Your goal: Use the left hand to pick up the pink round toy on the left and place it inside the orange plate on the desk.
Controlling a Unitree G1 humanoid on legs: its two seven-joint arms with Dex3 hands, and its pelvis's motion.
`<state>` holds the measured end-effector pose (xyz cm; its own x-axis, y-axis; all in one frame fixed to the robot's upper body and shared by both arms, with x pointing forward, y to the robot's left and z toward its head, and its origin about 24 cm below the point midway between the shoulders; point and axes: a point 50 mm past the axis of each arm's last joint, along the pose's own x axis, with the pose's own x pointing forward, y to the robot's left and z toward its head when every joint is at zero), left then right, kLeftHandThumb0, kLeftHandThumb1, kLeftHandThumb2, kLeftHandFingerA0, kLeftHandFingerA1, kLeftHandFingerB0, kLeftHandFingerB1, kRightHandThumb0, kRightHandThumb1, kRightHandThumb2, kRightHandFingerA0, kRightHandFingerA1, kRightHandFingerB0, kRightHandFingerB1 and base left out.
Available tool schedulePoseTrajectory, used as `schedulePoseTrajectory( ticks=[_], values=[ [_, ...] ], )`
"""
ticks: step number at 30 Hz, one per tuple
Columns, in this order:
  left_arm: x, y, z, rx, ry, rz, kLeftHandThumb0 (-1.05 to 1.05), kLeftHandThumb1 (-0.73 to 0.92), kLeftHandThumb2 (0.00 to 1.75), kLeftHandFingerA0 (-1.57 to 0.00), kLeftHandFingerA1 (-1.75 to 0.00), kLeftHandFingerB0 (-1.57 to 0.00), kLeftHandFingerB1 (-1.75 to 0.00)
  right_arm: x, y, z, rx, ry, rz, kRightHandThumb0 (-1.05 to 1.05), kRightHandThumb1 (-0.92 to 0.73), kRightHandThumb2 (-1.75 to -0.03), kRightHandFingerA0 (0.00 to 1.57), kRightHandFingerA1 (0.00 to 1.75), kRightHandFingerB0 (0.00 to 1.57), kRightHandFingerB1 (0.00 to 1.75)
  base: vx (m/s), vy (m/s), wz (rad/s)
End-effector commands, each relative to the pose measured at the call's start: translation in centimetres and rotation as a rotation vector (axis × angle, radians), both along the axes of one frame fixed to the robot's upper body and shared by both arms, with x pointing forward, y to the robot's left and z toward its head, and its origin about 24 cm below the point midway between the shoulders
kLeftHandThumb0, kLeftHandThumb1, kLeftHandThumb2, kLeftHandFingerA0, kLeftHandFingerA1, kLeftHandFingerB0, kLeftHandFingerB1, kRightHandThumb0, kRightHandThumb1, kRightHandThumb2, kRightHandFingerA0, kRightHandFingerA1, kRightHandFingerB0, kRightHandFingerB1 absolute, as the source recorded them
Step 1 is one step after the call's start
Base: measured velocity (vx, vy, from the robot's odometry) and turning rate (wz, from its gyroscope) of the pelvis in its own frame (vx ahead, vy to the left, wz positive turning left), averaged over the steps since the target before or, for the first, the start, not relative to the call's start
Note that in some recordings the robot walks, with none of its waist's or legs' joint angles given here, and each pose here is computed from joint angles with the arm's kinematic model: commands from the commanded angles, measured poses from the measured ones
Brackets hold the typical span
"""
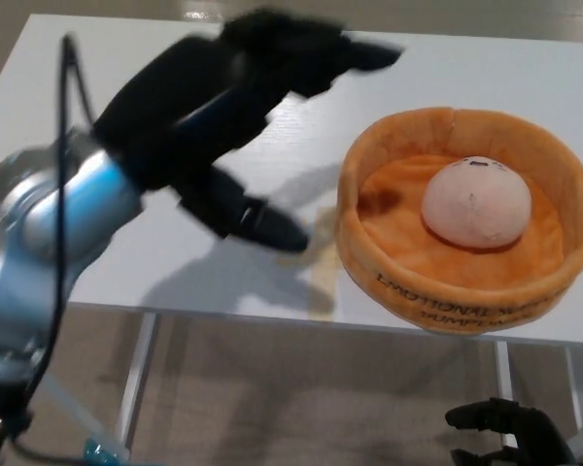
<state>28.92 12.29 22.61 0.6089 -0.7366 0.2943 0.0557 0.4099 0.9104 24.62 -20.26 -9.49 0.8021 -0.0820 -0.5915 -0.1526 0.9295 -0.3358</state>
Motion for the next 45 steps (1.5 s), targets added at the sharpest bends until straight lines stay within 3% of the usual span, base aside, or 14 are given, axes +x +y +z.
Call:
schedulePoseTrajectory(
  ticks=[1, 2, 3, 5, 7, 8, 13, 14, 18, 26, 39, 40, 44, 45],
  values=[
    [-12.0, 7.7, -1.5, -0.370, 0.578, -0.690, -0.78, 0.46, 0.82, -0.20, -0.44, -0.16, -0.40, -0.9, -1.1, -0.4, -0.011, 0.022, -0.040, -0.16, -0.58, -0.57, 0.63, 0.90, 0.54, 0.75, 0.00, 0.000, 0.00],
    [-12.1, 7.9, -1.6, -0.378, 0.590, -0.703, -0.78, 0.46, 0.82, -0.20, -0.44, -0.16, -0.40, -0.9, -1.1, -0.4, -0.012, 0.021, -0.040, -0.16, -0.58, -0.57, 0.63, 0.90, 0.54, 0.75, 0.00, 0.000, 0.00],
    [-11.6, 8.9, -2.9, -0.319, 0.755, -0.690, -0.88, 0.75, 0.63, -0.32, -0.37, -0.31, -0.33, -0.9, -1.1, -0.4, -0.013, 0.022, -0.040, -0.16, -0.58, -0.57, 0.65, 0.91, 0.56, 0.75, 0.00, 0.000, 0.00],
    [-11.3, 10.0, -4.6, -0.414, 0.928, -0.780, -0.78, 0.67, 0.60, -0.29, -0.42, -0.30, -0.35, -0.8, -1.1, -0.4, -0.011, 0.024, -0.044, -0.15, -0.58, -0.57, 0.64, 0.91, 0.55, 0.75, 0.00, 0.000, 0.00],
    [-11.3, 9.7, -5.3, -0.479, 0.907, -0.866, -0.78, 0.61, 0.59, -0.22, -0.34, -0.20, -0.28, -0.8, -1.1, -0.4, -0.012, 0.024, -0.045, -0.16, -0.58, -0.57, 0.65, 0.91, 0.56, 0.76, 0.00, 0.000, 0.00],
    [-11.1, 9.3, -6.8, -0.516, 0.995, -0.847, -0.33, 0.24, 0.87, -0.12, -0.53, -0.07, -0.49, -0.8, -1.0, -0.4, -0.011, 0.022, -0.046, -0.15, -0.57, -0.57, 0.67, 0.94, 0.56, 0.76, 0.00, 0.000, 0.00],
    [-11.2, 8.5, -10.9, -0.597, 1.260, -0.765, -0.30, 0.24, 0.85, -0.13, -0.54, -0.06, -0.49, -0.9, -1.0, -0.4, -0.008, 0.019, -0.047, -0.15, -0.57, -0.58, 0.67, 0.93, 0.56, 0.76, 0.00, 0.000, 0.00],
    [-11.0, 8.4, -11.9, -0.591, 1.277, -0.715, -0.50, 0.43, 0.53, -0.31, -0.45, -0.25, -0.29, -0.8, -1.0, -0.4, -0.007, 0.020, -0.046, -0.15, -0.58, -0.57, 0.64, 0.91, 0.56, 0.76, 0.00, 0.000, 0.00],
    [-10.4, 7.9, -15.7, -0.595, 1.389, -0.534, -0.39, 0.42, 0.52, -0.31, -0.43, -0.29, -0.32, -0.7, -1.0, -0.3, -0.011, 0.022, -0.041, -0.16, -0.58, -0.57, 0.64, 0.91, 0.55, 0.75, 0.00, 0.000, 0.00],
    [-9.2, 7.8, -23.0, -0.485, 1.377, -0.098, -0.45, 0.47, 0.55, -0.34, -0.38, -0.36, -0.32, -0.7, -1.1, -0.3, -0.025, 0.023, -0.033, -0.17, -0.59, -0.57, 0.62, 0.88, 0.55, 0.74, 0.00, 0.000, 0.00],
    [-8.7, 8.4, -28.6, -0.366, 1.363, 0.274, -0.56, 0.46, 0.55, -0.44, -0.37, -0.41, -0.33, -0.6, -1.2, -0.2, -0.020, 0.016, -0.034, -0.16, -0.58, -0.57, 0.65, 0.91, 0.56, 0.75, 0.00, 0.000, 0.00],
    [-8.7, 8.4, -28.9, -0.322, 1.329, 0.313, -0.57, 0.40, 0.79, -0.41, -0.50, -0.29, -0.43, -0.6, -1.3, -0.2, -0.023, 0.017, -0.032, -0.16, -0.58, -0.57, 0.65, 0.90, 0.56, 0.75, 0.00, 0.000, 0.00],
    [-8.6, 8.4, -29.7, -0.215, 1.230, 0.405, -0.56, 0.41, 0.79, -0.43, -0.51, -0.29, -0.43, -0.8, -1.2, -0.4, -0.023, 0.021, -0.033, -0.15, -0.58, -0.57, 0.67, 0.93, 0.56, 0.76, 0.00, 0.000, 0.00],
    [-8.6, 8.3, -30.0, -0.172, 1.195, 0.442, -0.67, 0.47, 0.79, -0.39, -0.46, -0.33, -0.42, -0.9, -1.2, -0.4, -0.019, 0.024, -0.035, -0.15, -0.58, -0.58, 0.66, 0.93, 0.56, 0.76, 0.00, 0.000, 0.00]
  ],
)
